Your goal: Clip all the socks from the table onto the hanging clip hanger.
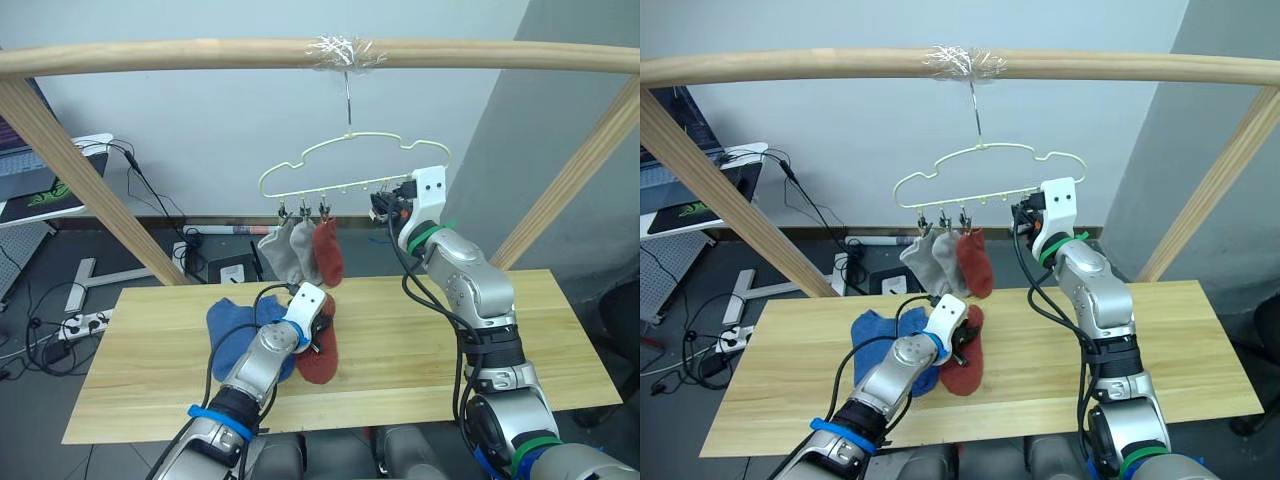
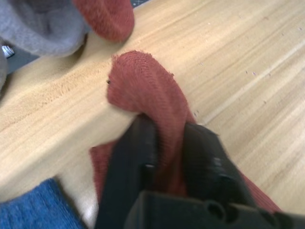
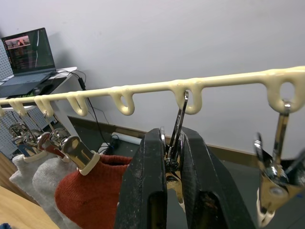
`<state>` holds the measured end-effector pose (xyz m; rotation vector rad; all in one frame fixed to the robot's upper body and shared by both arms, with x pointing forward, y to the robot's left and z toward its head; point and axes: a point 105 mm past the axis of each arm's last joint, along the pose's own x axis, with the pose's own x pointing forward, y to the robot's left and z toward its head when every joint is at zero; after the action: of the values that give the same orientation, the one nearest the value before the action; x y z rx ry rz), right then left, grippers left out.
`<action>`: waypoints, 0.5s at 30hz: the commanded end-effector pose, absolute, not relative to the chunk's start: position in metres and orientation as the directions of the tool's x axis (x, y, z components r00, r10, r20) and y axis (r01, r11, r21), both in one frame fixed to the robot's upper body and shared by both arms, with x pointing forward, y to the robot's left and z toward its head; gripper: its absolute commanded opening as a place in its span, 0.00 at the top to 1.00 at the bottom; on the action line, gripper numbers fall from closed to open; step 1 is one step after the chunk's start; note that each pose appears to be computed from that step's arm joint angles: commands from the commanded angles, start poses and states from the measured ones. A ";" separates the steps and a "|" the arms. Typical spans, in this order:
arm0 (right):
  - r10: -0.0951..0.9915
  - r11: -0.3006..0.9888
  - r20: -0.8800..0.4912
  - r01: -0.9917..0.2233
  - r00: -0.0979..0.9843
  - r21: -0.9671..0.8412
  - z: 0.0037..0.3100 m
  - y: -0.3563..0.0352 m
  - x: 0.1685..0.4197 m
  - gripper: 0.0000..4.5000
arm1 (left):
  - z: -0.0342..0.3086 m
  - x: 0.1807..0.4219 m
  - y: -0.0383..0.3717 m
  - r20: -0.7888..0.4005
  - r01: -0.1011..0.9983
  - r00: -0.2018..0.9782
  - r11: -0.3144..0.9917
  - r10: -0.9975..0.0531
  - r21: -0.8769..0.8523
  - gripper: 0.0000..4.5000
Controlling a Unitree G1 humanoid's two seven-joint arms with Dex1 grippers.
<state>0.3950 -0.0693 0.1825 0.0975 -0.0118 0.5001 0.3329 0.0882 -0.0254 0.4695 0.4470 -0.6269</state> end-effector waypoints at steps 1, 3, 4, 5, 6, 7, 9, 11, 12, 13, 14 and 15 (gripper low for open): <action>0.481 0.869 0.099 -0.488 0.871 0.081 0.200 -0.070 0.391 0.98 | -0.007 0.328 0.070 -0.407 0.669 0.738 0.659 -0.538 0.343 1.00; 0.480 0.869 0.100 -0.488 0.872 0.081 0.201 -0.070 0.391 0.98 | 0.012 0.325 0.054 -0.306 0.684 0.727 0.615 -0.614 0.392 1.00; 0.479 0.869 0.100 -0.487 0.872 0.082 0.201 -0.070 0.391 0.98 | 0.024 0.323 0.045 -0.244 0.682 0.718 0.590 -0.652 0.432 1.00; 0.479 0.869 0.100 -0.487 0.872 0.082 0.201 -0.071 0.391 0.98 | 0.034 0.322 0.040 -0.196 0.676 0.709 0.573 -0.678 0.463 1.00; 0.479 0.869 0.100 -0.487 0.872 0.083 0.201 -0.071 0.391 0.98 | 0.045 0.322 0.034 -0.145 0.663 0.700 0.561 -0.699 0.496 1.00; 0.479 0.869 0.101 -0.488 0.872 0.084 0.201 -0.071 0.390 0.98 | 0.056 0.323 0.031 -0.095 0.637 0.697 0.552 -0.711 0.538 1.00; 0.480 0.869 0.102 -0.488 0.871 0.085 0.202 -0.071 0.390 0.98 | 0.074 0.325 0.026 -0.012 0.576 0.683 0.529 -0.730 0.623 1.00; 0.481 0.868 0.103 -0.490 0.871 0.086 0.203 -0.072 0.389 0.98 | 0.091 0.329 0.022 0.060 0.504 0.670 0.513 -0.740 0.695 1.00; 0.482 0.867 0.103 -0.491 0.870 0.088 0.204 -0.071 0.388 0.98 | 0.096 0.330 0.021 0.085 0.475 0.664 0.506 -0.743 0.720 1.00; 0.484 0.866 0.104 -0.493 0.869 0.090 0.204 -0.071 0.388 0.98 | 0.101 0.333 0.021 0.108 0.440 0.668 0.508 -0.736 0.741 1.00; 0.485 0.865 0.105 -0.494 0.868 0.092 0.205 -0.071 0.387 0.98 | 0.104 0.336 0.021 0.124 0.415 0.671 0.509 -0.731 0.754 1.00; 0.487 0.863 0.105 -0.496 0.867 0.095 0.205 -0.071 0.386 0.98 | 0.107 0.339 0.020 0.134 0.390 0.673 0.503 -0.728 0.772 1.00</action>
<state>0.3915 -0.0693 0.1869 0.1014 -0.0111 0.5086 0.3393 0.0236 0.1003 0.7561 -0.4248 -0.7229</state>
